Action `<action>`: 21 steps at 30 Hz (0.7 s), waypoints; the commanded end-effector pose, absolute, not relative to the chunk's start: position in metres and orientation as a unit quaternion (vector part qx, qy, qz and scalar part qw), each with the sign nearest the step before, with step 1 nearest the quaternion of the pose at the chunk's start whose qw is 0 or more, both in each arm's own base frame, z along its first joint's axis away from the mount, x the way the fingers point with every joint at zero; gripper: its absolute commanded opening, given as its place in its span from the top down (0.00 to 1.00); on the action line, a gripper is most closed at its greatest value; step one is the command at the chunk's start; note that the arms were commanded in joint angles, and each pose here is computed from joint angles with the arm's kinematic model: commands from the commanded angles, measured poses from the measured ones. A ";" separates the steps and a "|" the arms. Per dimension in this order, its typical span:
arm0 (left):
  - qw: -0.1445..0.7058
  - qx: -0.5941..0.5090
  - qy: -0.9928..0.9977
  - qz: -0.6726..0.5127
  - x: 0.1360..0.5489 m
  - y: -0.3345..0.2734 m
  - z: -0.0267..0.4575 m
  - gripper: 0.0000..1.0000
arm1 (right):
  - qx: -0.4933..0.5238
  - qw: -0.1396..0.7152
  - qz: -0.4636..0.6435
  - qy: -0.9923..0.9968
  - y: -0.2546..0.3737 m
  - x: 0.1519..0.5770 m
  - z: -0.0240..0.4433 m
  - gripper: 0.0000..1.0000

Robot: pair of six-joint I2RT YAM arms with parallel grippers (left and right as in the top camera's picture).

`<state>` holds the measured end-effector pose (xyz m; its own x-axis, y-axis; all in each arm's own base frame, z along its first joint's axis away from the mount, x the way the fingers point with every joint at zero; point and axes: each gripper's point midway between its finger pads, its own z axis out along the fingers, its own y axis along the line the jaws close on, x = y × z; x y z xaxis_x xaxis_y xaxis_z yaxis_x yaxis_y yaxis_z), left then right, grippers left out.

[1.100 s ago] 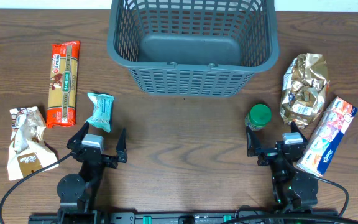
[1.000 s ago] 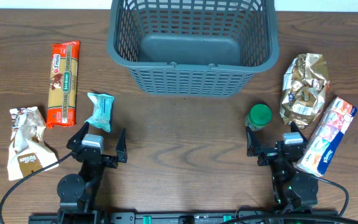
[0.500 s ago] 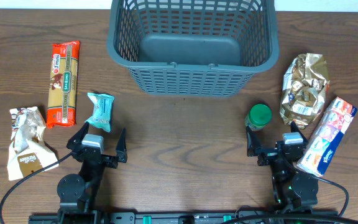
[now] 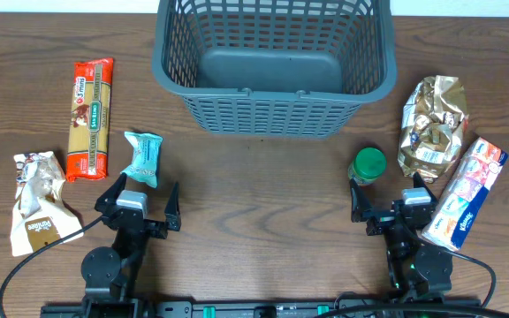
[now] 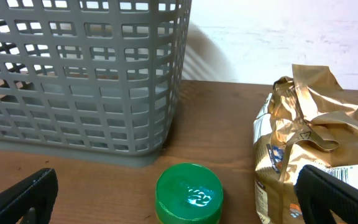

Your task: Pack container

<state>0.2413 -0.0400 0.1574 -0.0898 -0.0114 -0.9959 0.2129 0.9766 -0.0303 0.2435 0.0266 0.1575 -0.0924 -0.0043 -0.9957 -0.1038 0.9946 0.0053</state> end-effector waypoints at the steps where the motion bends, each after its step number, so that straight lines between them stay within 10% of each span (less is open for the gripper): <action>1: 0.652 0.077 0.748 -0.099 0.239 -0.046 0.142 0.02 | -0.038 0.674 0.036 0.737 0.026 0.243 0.157 0.01; 21: 0.652 0.077 0.748 -0.099 0.239 -0.046 0.142 0.02 | -0.039 0.673 0.051 0.737 0.030 0.243 0.157 0.01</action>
<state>0.2413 -0.0400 0.1575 -0.0894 -0.0114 -0.9959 0.2129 0.9766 -0.0303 0.2433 0.0280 0.1575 -0.0925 -0.0039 -0.9957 -0.1121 0.9937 0.0065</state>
